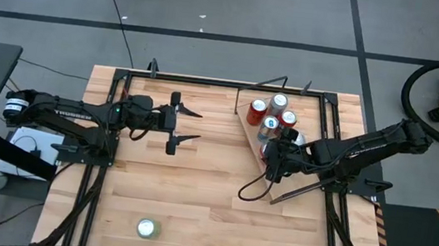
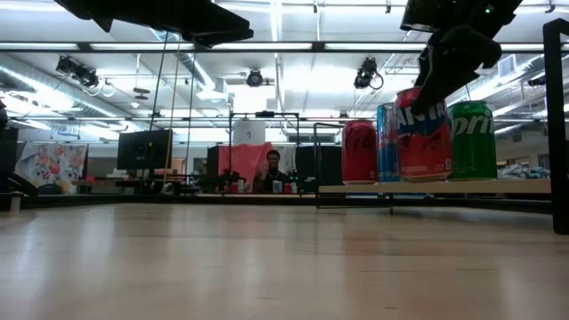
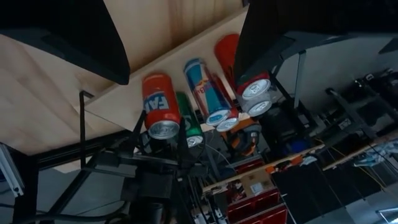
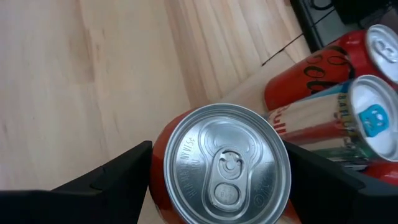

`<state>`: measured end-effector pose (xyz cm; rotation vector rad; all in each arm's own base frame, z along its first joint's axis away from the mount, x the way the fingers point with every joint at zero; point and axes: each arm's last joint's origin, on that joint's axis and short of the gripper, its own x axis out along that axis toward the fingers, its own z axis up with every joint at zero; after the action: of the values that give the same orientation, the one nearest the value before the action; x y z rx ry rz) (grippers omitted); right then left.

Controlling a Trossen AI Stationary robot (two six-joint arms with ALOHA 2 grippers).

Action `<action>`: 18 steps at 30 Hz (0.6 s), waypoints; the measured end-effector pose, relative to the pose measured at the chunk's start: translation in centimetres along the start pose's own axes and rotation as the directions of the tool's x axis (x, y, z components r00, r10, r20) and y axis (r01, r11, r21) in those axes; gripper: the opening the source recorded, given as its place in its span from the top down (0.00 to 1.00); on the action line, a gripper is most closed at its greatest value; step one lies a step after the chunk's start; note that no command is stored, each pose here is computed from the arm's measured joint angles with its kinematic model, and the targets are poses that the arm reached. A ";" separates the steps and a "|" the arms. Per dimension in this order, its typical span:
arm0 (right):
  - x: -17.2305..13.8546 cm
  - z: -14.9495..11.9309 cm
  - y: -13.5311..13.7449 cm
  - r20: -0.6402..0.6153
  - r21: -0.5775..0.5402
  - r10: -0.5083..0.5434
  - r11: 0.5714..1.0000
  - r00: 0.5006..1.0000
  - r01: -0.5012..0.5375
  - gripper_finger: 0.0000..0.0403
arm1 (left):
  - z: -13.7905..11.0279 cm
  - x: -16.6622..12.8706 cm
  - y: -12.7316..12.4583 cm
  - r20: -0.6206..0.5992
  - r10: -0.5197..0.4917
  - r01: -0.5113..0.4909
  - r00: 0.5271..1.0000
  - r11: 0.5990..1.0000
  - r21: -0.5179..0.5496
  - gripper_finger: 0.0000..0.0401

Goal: Place canned beverage on shelf
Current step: Put the orange soda can on the shelf, aligned with the other green soda can

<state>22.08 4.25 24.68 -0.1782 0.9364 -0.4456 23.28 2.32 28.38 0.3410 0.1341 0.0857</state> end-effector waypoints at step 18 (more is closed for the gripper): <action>-2.1 0.1 -1.0 0.103 0.020 -0.002 1.000 0.995 -0.001 0.18 | -0.1 0.0 0.0 -0.013 -0.005 0.005 1.000 1.000 -0.013 0.26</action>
<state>20.76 4.30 26.60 -0.1816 0.8306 -0.4421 23.26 2.32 28.25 0.3273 0.1476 0.0842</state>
